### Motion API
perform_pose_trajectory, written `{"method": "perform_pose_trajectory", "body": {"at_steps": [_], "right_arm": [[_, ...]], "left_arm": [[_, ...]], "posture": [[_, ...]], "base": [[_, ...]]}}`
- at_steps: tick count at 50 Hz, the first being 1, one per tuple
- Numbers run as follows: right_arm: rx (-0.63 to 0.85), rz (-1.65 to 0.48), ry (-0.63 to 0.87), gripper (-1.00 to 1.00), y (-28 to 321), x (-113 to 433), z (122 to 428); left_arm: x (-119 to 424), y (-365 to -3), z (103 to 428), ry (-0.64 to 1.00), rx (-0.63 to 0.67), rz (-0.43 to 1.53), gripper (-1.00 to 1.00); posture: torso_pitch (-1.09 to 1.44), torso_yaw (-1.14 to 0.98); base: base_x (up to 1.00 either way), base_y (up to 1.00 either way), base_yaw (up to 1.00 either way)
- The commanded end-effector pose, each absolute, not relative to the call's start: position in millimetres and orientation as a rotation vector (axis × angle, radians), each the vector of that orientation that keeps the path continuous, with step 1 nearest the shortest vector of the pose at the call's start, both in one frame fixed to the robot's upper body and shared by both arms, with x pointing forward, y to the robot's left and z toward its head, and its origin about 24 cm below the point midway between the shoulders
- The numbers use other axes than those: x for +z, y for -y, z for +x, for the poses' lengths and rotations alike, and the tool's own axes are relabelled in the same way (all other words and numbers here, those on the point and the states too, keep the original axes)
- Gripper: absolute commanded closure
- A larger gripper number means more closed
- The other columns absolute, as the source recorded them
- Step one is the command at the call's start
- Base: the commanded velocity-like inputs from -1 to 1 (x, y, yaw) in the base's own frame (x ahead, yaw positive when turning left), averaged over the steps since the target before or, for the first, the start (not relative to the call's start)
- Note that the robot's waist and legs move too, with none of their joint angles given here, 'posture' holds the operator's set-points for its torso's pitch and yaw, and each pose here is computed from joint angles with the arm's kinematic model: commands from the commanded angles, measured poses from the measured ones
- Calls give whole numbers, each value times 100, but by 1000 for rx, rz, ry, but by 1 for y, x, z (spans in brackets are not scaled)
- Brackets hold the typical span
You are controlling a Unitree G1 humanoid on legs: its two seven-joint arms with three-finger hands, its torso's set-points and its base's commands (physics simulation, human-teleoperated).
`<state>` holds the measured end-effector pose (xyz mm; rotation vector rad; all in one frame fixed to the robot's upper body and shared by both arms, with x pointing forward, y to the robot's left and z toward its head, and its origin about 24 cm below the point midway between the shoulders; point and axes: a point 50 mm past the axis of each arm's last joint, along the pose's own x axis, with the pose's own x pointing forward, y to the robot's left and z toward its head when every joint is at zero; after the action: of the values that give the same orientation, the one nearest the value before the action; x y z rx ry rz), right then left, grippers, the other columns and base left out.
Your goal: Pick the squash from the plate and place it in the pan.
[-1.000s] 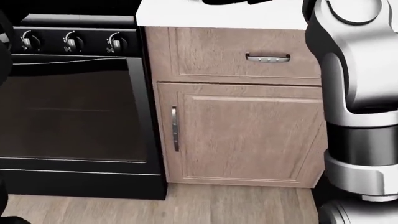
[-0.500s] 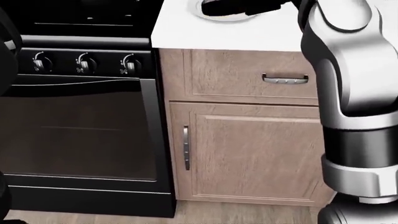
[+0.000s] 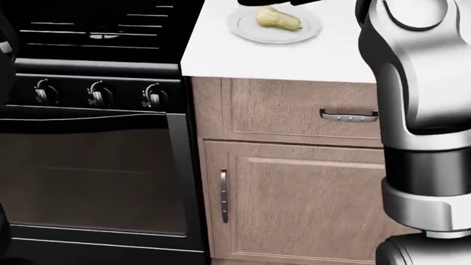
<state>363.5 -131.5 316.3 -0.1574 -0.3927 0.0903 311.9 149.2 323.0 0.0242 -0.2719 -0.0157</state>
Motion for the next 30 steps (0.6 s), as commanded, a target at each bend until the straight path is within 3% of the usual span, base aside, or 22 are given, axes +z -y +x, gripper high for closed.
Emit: {"method": "perform_pose_trajectory", "body": {"at_steps": [1,30], "right_arm": [[75,-156,446,-100,135,329,359],[80,-155,447,-100,134,329,359]], "left_arm": [[334,-147,308,325,-23,25,-100],[333,-146,308,324,-26,27,-100]], "posture": [[0,0],[0,0]], "base": [[16,0,0],[10,0,0]]}}
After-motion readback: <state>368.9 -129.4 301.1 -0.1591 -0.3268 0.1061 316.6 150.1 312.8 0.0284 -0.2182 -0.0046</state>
